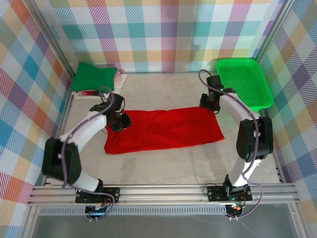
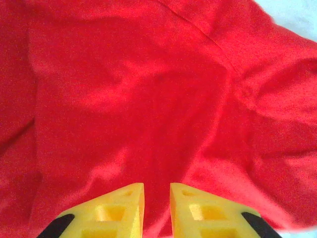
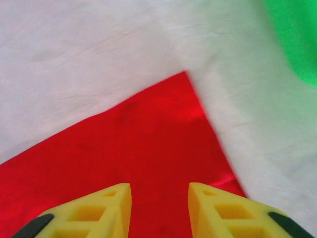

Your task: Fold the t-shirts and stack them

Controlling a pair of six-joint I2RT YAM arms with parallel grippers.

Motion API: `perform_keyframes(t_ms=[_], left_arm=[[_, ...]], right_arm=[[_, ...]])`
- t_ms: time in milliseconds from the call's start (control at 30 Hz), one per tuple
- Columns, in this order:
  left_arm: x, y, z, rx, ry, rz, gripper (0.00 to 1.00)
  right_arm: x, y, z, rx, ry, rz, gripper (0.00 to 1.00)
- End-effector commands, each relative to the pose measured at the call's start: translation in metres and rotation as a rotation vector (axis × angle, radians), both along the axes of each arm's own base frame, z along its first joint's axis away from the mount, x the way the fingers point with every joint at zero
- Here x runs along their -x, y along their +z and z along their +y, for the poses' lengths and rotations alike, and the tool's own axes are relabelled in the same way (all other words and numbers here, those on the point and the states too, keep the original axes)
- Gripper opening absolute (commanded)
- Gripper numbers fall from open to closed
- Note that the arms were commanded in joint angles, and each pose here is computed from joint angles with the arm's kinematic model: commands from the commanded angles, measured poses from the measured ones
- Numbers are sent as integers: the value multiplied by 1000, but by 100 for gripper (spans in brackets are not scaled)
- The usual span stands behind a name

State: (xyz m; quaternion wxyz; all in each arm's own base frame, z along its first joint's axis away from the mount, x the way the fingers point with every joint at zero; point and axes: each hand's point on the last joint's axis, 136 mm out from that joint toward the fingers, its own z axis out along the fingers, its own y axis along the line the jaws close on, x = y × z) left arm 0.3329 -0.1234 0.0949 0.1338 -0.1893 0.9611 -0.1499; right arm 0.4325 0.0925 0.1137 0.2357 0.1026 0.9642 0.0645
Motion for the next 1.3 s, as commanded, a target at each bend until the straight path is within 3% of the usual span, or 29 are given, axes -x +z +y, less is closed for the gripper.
perform_keyframes(t_ms=[0, 133, 333, 533, 700, 800, 900, 1133, 1267], left_arm=[[-57, 7, -2, -14, 10, -131, 23], [-77, -32, 2, -58, 26, -61, 19], [-70, -82, 15, -111, 76, 42, 17], [-73, -95, 22, -154, 81, 67, 17], [-106, -88, 20, -202, 24, 20, 17], [-135, -80, 6, -193, -28, -9, 9], [-164, -74, -11, -208, -71, -55, 9], [-222, -66, -87, -113, -217, -145, 10], [-238, -58, -138, -33, -318, -217, 11]], right_arm=[[-6, -19, 15, -16, 54, 50, 32], [-15, -41, 19, 5, 78, 125, 31], [-22, -82, 20, 55, 108, 202, 29], [-1, -111, 17, 69, 130, 298, 27], [48, -121, 12, 45, 117, 369, 27], [80, -119, 12, 35, 111, 402, 27], [117, -119, 19, 29, 120, 468, 27], [214, -112, 67, -25, 209, 578, 27], [243, -87, 94, -96, 259, 551, 27]])
